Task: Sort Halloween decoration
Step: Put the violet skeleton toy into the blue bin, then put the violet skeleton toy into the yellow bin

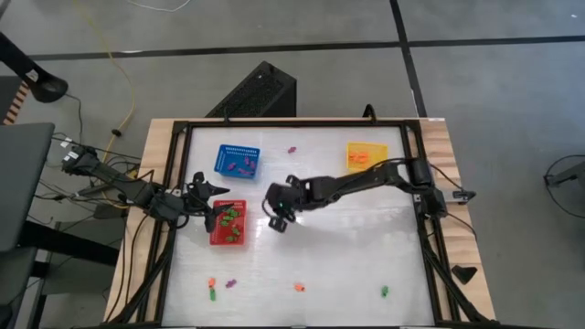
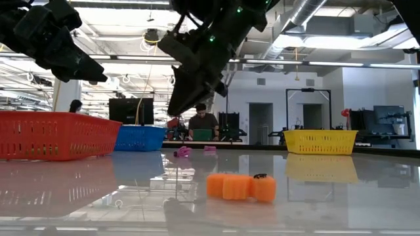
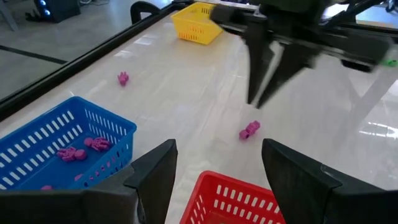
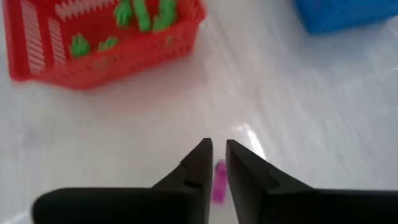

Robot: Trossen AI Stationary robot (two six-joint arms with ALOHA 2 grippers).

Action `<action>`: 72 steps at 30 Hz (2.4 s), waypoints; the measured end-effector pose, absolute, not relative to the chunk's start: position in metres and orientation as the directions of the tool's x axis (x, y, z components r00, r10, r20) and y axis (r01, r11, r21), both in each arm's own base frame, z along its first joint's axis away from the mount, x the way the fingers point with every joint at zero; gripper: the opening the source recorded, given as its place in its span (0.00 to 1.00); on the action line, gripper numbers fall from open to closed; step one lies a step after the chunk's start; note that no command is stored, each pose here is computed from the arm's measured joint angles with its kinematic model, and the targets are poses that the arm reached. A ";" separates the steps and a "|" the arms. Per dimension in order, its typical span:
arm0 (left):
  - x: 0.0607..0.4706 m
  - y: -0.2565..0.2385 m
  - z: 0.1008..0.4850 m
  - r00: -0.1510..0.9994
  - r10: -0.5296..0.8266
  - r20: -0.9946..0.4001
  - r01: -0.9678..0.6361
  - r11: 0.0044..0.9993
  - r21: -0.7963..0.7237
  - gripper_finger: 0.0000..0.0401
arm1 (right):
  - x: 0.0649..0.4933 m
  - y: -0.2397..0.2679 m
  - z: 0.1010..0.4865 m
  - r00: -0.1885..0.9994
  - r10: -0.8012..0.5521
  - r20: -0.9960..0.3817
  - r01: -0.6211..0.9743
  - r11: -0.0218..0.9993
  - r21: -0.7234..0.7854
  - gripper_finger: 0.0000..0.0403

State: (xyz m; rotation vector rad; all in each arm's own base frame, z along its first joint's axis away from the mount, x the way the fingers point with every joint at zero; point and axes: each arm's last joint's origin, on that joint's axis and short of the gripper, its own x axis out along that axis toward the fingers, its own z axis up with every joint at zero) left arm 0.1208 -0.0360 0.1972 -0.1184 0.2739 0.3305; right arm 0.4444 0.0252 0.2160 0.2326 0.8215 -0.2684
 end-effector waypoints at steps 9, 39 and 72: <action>0.121 -0.036 0.197 0.911 0.299 -0.283 -0.332 0.940 -0.075 0.56 | 0.447 0.042 0.180 0.559 -0.230 -0.796 0.415 0.909 0.029 0.46; 0.121 -0.036 0.197 0.906 0.317 -0.281 -0.347 0.936 -0.061 0.56 | 0.460 0.018 0.177 0.584 -0.299 -0.755 0.421 0.907 -0.033 0.14; 0.121 -0.036 0.197 0.911 0.297 -0.285 -0.329 0.942 -0.068 0.56 | 0.500 -0.124 0.203 0.916 -0.246 -0.316 0.338 0.897 0.283 0.49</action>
